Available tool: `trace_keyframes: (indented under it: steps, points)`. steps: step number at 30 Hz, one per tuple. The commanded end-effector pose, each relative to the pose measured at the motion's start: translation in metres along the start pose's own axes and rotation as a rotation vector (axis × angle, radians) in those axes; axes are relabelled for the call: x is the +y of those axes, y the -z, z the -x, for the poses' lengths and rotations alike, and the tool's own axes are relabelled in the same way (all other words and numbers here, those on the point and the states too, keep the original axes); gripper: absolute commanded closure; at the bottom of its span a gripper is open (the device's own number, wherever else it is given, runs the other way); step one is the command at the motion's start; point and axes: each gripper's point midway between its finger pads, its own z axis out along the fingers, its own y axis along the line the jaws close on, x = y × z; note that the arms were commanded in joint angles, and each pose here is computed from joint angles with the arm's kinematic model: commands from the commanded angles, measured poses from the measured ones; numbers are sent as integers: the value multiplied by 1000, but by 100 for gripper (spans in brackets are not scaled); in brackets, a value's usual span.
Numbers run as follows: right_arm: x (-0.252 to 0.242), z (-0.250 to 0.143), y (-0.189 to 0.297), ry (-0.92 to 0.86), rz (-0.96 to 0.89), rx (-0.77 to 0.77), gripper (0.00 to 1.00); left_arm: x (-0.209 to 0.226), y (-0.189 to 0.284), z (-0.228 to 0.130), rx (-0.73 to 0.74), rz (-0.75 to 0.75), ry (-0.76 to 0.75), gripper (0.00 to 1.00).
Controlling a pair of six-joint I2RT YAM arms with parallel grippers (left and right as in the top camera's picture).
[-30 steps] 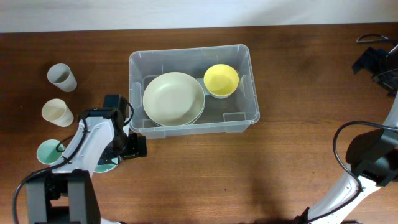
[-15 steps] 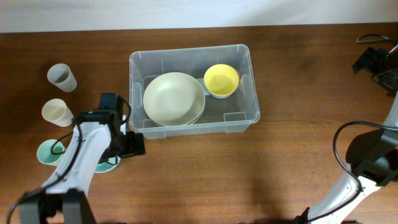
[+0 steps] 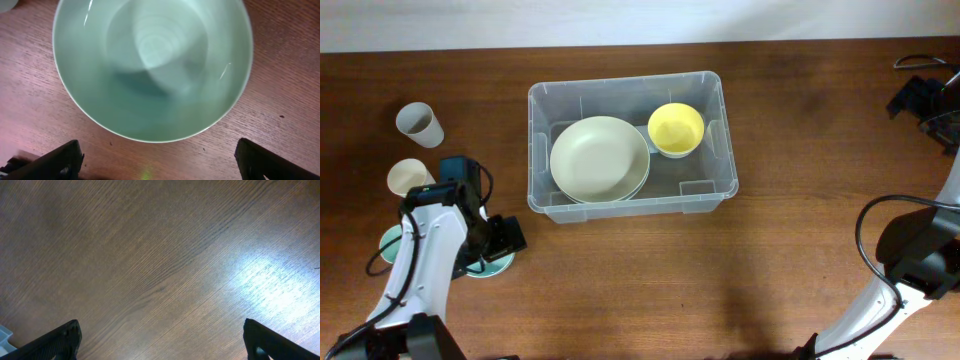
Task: Pack container
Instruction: 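Move the left gripper over the mint green bowl, then lower the left gripper to the mint green bowl rim and grasp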
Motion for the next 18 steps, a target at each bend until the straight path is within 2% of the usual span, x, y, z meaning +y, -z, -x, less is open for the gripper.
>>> trace_keyframes:
  steps: [1,4,8,14,18]
  points:
    - [-5,1,-2,-7,-14,3,1,4,-6,-6,12,12,19,1]
    - [-5,1,-2,-7,-14,3,1,4,-10,-5,1,12,30,1]
    - [-5,1,-2,-7,-14,3,1,15,-9,-2,-22,72,157,1]
    - [-5,1,-2,-7,-14,3,1,18,-9,-1,-27,75,326,1]
    - [-5,1,-2,-7,-14,3,1,23,-10,2,-35,70,370,1]
